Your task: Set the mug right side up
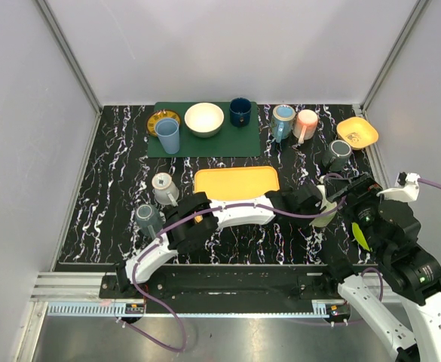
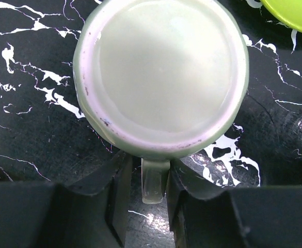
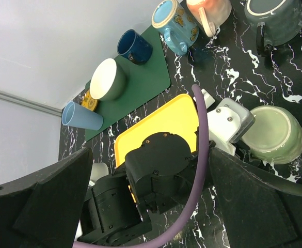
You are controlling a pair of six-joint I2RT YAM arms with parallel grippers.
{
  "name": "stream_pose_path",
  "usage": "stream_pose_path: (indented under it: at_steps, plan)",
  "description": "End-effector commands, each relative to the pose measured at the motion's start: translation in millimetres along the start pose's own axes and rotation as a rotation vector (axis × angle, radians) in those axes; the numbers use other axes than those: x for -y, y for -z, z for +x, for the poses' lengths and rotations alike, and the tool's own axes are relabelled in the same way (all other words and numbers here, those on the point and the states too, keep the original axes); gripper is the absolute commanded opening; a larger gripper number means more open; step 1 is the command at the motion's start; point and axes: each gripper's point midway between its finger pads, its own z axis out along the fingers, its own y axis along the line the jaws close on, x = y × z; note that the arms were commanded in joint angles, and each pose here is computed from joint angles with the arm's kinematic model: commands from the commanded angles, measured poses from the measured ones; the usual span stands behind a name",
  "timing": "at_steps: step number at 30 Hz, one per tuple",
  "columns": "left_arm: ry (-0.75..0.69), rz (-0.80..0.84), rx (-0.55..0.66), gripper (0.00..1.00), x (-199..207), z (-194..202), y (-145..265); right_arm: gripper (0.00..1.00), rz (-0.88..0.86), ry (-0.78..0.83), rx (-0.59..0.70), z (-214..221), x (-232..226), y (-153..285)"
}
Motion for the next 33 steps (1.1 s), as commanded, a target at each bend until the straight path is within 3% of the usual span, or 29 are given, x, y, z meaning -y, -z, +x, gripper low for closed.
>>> stream_pose_path:
  at_steps: [1,4,20,27,33]
  plan:
    - [-0.01,0.016,0.072,0.42,6,-29,15,1.0,-0.032,-0.005,0.004,-1,-6,-1]
    - [-0.007,0.01,0.073,0.56,4,-31,18,1.0,-0.031,-0.006,0.005,0,-5,0]
    - [-0.03,0.025,0.132,0.55,8,-55,35,1.0,-0.029,-0.006,0.01,0,-3,1]
    - [-0.026,0.037,0.183,0.64,11,-72,47,1.0,-0.027,-0.007,0.014,-2,-3,1]
    - [-0.047,0.024,0.168,0.62,9,-69,40,1.0,-0.025,-0.004,0.01,0,-3,0]
